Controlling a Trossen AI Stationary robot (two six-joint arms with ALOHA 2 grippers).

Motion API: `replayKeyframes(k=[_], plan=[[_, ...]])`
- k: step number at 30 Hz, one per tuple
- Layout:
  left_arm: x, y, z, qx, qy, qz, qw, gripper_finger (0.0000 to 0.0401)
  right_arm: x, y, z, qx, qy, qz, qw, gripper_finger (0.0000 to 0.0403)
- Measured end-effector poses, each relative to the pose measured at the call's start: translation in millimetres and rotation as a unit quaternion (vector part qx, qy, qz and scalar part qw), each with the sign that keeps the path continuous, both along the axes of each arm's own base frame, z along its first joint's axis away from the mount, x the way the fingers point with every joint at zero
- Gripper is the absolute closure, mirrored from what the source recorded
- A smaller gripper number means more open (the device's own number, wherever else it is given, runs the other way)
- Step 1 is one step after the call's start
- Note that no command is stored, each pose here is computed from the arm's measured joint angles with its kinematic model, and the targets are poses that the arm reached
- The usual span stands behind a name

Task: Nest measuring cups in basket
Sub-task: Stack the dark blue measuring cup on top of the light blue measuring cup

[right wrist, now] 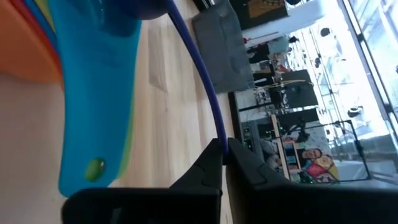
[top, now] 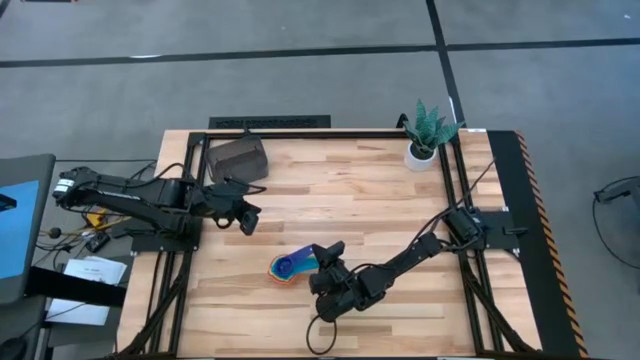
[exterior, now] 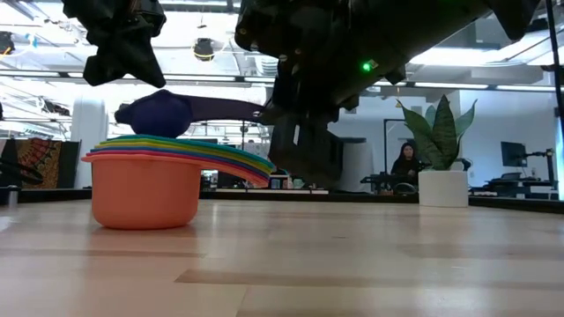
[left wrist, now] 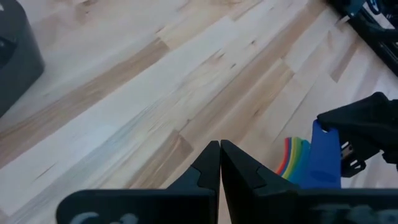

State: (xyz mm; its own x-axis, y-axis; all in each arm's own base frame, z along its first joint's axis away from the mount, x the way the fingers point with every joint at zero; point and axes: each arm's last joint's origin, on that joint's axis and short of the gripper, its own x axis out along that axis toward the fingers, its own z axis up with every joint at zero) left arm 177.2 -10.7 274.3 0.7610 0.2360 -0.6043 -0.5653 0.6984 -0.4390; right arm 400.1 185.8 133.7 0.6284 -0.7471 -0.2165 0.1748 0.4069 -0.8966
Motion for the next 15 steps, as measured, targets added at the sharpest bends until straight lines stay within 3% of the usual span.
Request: replayKeyframes(k=[15], plan=[[0.0,0.0,0.0,-0.006,-0.002,0.004,1.0,0.0401,0.0,-0.5,-1.0,0.001,0.013,0.008,1.0,0.0312]])
